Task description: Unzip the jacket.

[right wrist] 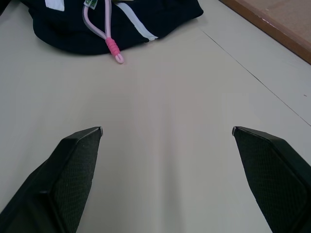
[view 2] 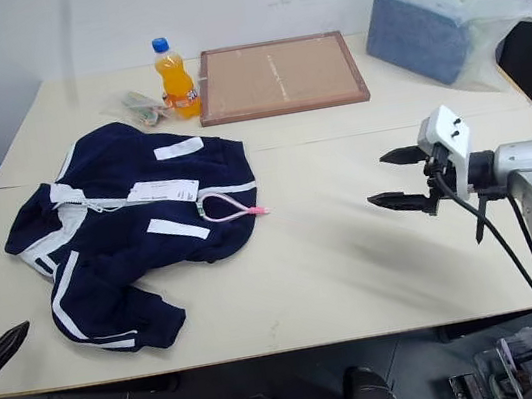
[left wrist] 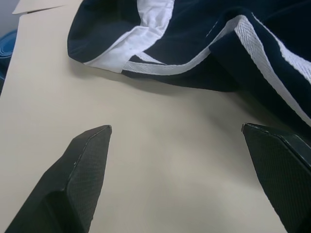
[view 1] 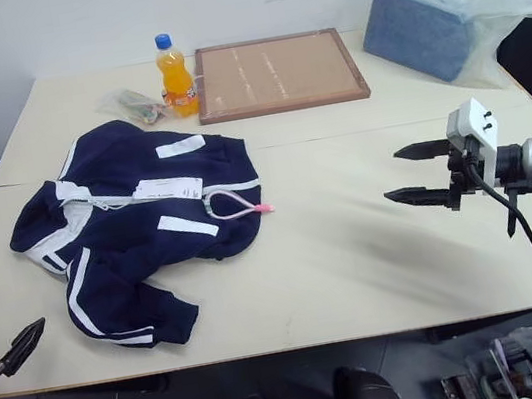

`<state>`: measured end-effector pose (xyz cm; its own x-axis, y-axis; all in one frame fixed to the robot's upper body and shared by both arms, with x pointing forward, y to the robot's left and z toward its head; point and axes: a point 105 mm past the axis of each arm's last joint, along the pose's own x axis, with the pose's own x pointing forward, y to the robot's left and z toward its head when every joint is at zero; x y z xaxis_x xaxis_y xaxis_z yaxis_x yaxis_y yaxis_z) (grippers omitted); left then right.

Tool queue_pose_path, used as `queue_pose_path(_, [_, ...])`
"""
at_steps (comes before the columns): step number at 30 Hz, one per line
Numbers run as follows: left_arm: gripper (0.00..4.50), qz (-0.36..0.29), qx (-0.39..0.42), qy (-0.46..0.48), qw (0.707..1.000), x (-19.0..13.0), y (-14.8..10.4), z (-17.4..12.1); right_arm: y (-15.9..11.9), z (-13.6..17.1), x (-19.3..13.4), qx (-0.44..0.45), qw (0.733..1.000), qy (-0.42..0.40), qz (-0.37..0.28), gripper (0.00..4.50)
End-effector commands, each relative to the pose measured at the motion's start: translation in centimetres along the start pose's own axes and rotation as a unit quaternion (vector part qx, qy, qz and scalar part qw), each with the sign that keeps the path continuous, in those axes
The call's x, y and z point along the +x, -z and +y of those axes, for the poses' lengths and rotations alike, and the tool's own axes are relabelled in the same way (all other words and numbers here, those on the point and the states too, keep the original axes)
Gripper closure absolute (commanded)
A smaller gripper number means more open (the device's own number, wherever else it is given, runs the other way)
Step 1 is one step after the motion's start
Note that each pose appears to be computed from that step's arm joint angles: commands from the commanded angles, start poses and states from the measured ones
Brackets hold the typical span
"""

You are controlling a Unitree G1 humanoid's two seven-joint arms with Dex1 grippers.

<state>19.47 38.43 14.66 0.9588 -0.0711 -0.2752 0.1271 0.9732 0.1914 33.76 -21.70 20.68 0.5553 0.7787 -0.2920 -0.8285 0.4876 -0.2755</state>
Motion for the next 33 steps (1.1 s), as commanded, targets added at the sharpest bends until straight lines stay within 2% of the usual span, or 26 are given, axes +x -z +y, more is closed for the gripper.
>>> queue_pose_path(1, [0.0, -0.009, 0.017, -0.001, 1.0, -0.1, -0.9, 0.2, -1.4, -0.3, -1.1, -0.029, 0.999, 0.013, -0.004, 0.01])
queue_pose_path(16, [0.0, -0.021, -0.013, 0.019, 1.0, 0.3, -1.1, -0.9, -1.1, -0.2, -1.0, -0.022, 0.999, 0.023, -0.001, 0.01])
queue_pose_path(22, [0.0, -0.039, -0.013, 0.038, 0.998, 0.7, -2.2, -1.4, -1.6, -0.2, -0.7, -0.009, 1.0, 0.024, -0.012, 0.01])
queue_pose_path(25, [0.0, -0.069, -0.017, 0.062, 0.996, 1.2, -4.1, -2.0, -2.5, 0.1, 0.0, -0.01, 0.999, 0.018, -0.026, 0.01])
queue_pose_path(28, [0.0, -0.108, -0.019, 0.17, 0.979, 1.4, -8.1, -5.5, -4.5, 1.7, 2.3, -0.013, 0.998, -0.004, -0.06, 0.01])
queue_pose_path(33, [0.0, -0.113, 0.049, 0.287, 0.95, 2.7, -12.0, -10.5, -6.5, 4.6, 6.5, -0.021, 0.995, -0.05, -0.084, 0.01])
